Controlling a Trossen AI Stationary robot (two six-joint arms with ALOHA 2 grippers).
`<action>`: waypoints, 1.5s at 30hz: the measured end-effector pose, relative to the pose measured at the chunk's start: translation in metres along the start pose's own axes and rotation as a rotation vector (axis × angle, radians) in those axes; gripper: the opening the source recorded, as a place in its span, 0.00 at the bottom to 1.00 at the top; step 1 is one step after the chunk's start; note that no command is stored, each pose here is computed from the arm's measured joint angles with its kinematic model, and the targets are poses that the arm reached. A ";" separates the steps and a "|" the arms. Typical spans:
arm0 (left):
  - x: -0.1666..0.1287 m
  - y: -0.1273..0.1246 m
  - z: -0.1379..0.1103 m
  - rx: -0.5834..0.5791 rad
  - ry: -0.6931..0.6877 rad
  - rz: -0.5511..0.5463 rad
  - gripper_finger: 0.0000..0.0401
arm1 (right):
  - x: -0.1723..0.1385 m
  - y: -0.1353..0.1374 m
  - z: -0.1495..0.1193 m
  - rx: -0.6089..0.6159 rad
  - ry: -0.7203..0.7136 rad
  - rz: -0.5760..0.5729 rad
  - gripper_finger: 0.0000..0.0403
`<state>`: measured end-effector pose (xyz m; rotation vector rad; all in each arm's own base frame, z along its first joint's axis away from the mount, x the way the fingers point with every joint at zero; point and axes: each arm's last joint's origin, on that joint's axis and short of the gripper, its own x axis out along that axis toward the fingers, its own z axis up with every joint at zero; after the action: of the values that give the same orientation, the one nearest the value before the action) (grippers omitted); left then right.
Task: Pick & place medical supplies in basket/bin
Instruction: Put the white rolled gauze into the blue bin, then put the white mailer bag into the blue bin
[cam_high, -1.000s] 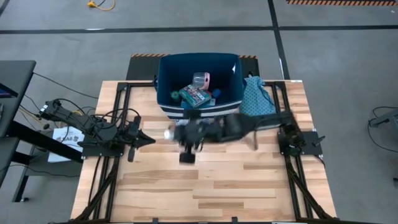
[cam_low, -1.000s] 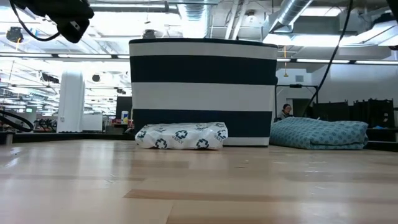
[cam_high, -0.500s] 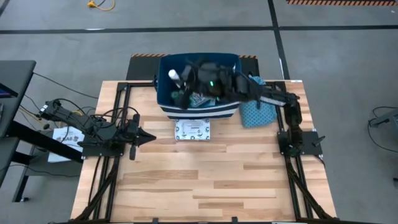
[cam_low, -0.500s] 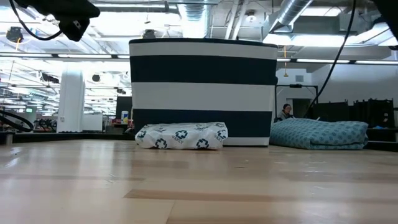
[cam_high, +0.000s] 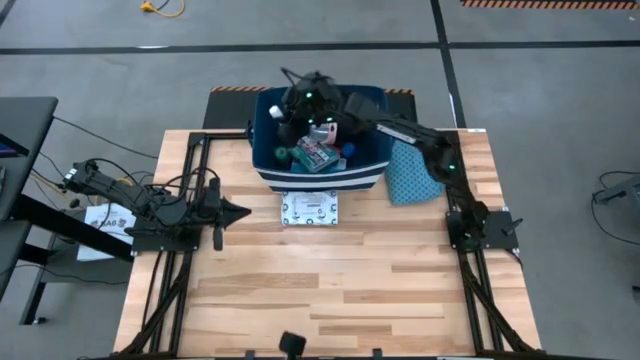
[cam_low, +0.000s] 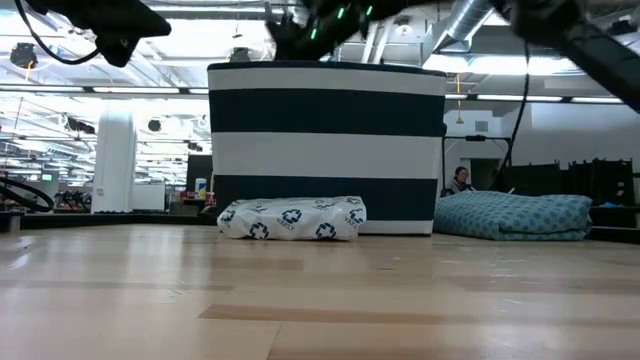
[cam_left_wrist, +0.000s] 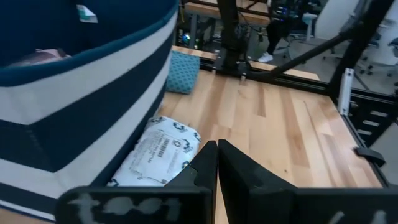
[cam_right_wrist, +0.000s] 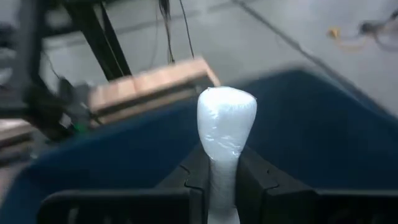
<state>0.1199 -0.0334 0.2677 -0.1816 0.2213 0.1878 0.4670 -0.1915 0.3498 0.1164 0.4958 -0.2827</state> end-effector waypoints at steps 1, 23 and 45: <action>0.000 0.000 0.000 0.000 -0.003 0.010 0.00 | 0.011 -0.006 -0.008 0.001 0.022 -0.008 0.10; 0.000 0.003 -0.002 0.014 -0.002 0.076 0.00 | 0.069 -0.044 -0.057 -0.020 0.125 0.025 0.11; 0.000 0.002 -0.002 0.013 0.001 0.065 0.00 | 0.056 -0.038 -0.050 0.045 0.158 0.024 0.59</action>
<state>0.1190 -0.0315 0.2657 -0.1614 0.2300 0.2505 0.4803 -0.2326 0.2767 0.1897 0.6445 -0.2620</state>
